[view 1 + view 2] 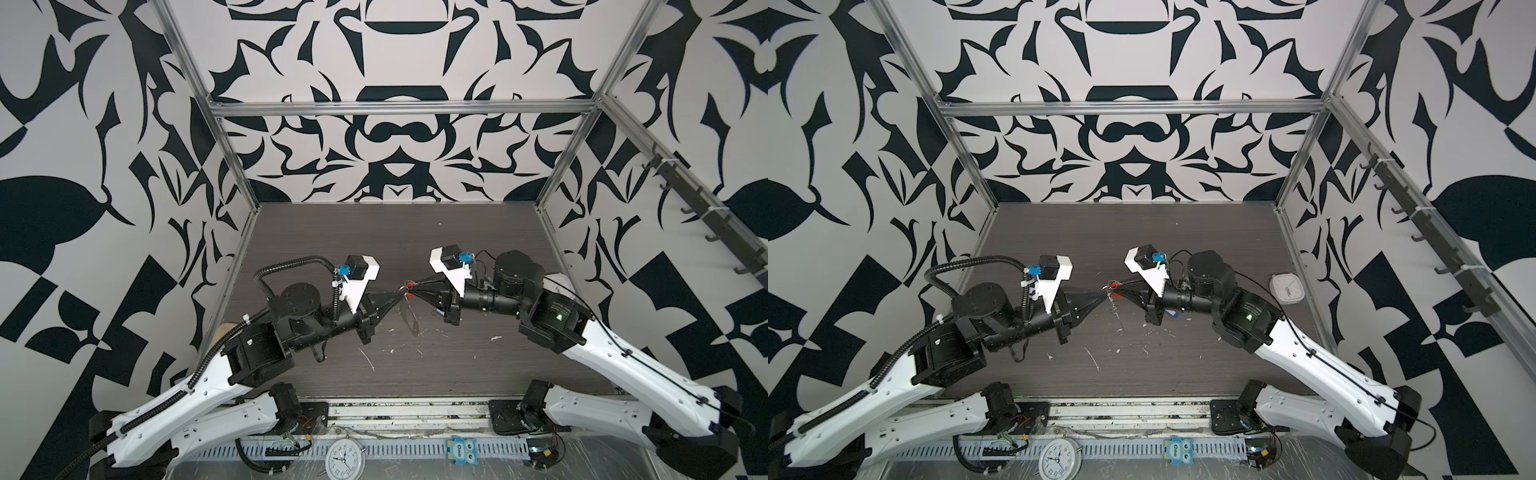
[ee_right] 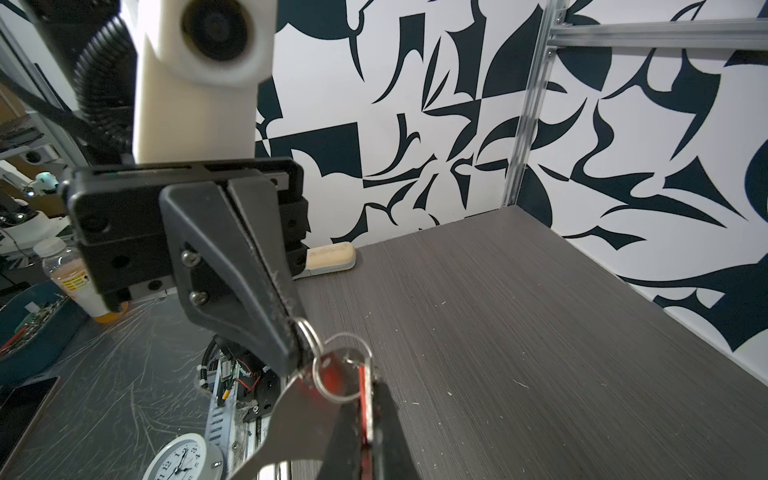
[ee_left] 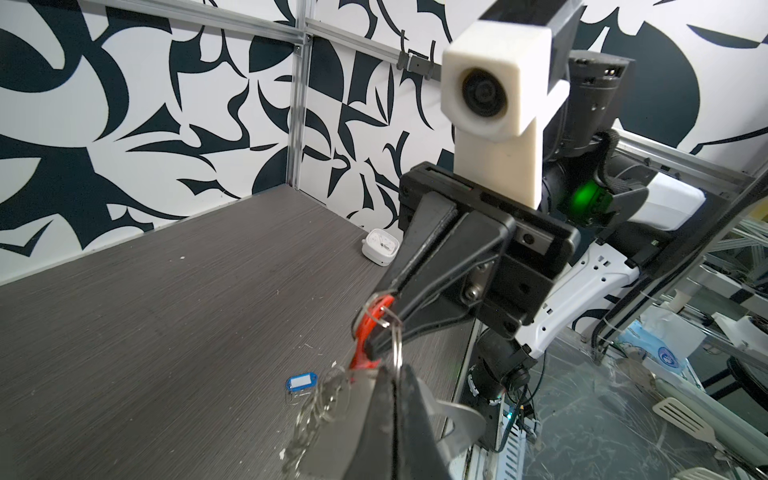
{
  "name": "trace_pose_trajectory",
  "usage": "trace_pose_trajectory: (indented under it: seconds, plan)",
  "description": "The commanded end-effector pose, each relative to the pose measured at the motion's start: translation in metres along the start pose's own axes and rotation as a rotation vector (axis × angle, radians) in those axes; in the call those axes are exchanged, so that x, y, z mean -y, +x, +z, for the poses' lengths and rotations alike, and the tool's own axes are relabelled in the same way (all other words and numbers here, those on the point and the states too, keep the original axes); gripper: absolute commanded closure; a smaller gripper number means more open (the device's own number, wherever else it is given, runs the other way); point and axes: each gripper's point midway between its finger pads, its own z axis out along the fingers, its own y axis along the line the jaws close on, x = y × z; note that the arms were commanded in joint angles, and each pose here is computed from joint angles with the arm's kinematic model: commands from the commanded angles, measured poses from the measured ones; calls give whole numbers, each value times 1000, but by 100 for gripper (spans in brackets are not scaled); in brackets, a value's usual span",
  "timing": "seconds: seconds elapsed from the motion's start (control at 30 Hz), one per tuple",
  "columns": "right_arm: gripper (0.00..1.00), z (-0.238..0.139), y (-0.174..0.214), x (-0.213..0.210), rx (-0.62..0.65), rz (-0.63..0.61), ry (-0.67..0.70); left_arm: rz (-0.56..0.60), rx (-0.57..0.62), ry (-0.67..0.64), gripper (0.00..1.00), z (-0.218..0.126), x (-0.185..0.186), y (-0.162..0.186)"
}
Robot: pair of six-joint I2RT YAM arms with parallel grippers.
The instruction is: Remove the keys from the keyring
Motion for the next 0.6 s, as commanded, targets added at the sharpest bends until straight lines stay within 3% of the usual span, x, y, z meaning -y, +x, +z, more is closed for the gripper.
trace_pose_trajectory:
  seconds: [0.0,0.57]
  plan:
    - [100,-6,-21,-7,43,-40,-26,19,38,55,100,-5,10,-9]
    - [100,4,-15,5,23,-38,1,-9,127,173,100,-16,32,-26]
